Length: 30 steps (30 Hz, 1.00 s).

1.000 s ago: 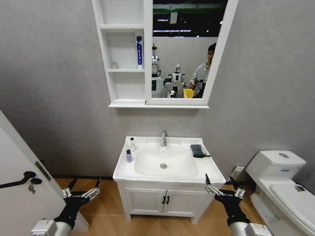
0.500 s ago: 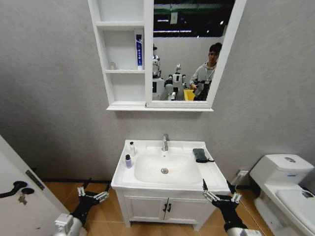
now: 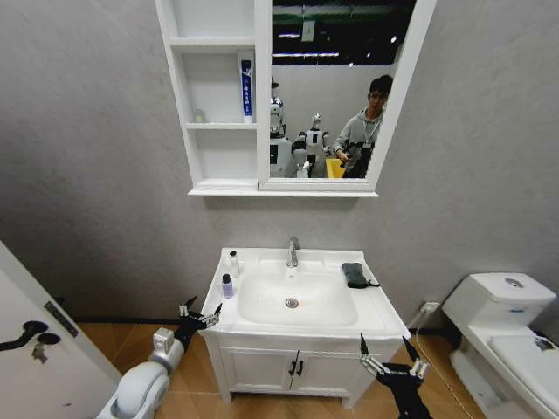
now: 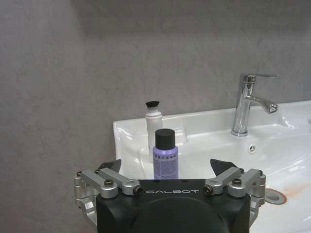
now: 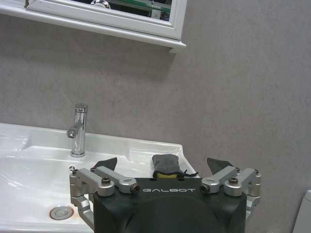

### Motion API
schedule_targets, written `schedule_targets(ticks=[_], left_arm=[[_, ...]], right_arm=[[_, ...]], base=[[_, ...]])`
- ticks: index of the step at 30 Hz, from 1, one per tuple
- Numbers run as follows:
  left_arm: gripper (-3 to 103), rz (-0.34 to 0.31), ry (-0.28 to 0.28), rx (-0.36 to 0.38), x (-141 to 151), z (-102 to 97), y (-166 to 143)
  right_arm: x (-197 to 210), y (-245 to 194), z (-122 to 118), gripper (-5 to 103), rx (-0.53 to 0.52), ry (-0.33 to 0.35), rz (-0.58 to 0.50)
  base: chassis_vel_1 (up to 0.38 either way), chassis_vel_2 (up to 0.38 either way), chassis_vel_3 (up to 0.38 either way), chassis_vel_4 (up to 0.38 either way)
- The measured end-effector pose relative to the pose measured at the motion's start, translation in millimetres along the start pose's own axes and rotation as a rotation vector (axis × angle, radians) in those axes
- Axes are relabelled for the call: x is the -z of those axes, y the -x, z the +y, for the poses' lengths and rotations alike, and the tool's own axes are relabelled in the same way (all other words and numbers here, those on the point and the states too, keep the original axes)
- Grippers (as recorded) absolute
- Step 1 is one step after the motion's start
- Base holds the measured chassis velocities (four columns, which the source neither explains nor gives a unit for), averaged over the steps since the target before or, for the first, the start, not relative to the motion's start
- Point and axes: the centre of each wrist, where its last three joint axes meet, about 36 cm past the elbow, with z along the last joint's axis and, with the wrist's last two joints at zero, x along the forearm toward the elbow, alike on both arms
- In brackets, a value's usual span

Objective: Move facial cleanser and shampoo from washbasin to cabinet, then wipe washbasin with towel.

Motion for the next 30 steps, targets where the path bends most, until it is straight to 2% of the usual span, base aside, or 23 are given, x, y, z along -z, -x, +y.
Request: schedule_targets(ticks=[3,8,16,27,29,30], left_arm=[[103,0.003,-0.004,0.002,-2.1,2.1,8.9],[99,0.021,-0.012,0.001,-12.5,9.0,46.5],[99,0.023,-0.028,-0.009,-18.0,5.6,87.4],[97,0.028,-0.055,-0.031,-24.3,-5.5,114.2],[82,0.017,-0.064,-0.048,-25.3,-7.3,118.3],[82,0.017,-0.064,-0.048,-25.3,-7.3,118.3]], right_arm=[[0.3,0.4,-1.2,100,-0.004,-0.001,-0.001],[5.2,3.2,-8.5,100,-0.017,-0.002,-0.012],[7.4,1.5,-12.3,100,-0.027,-0.006,-0.005],[7.0,0.1,-15.9,100,-0.032,-0.008,0.004],[7.9,-0.5,-16.0,100,-0.031,-0.005,0.004],[7.9,-0.5,-16.0,100,-0.031,-0.005,0.004]], base=[[0.0,0.0,0.0,0.0],[0.0,0.0,0.0,0.0],[0.0,0.0,0.0,0.0],[0.0,0.0,0.0,0.0],[0.0,0.0,0.0,0.0],[0.0,0.0,0.0,0.0]])
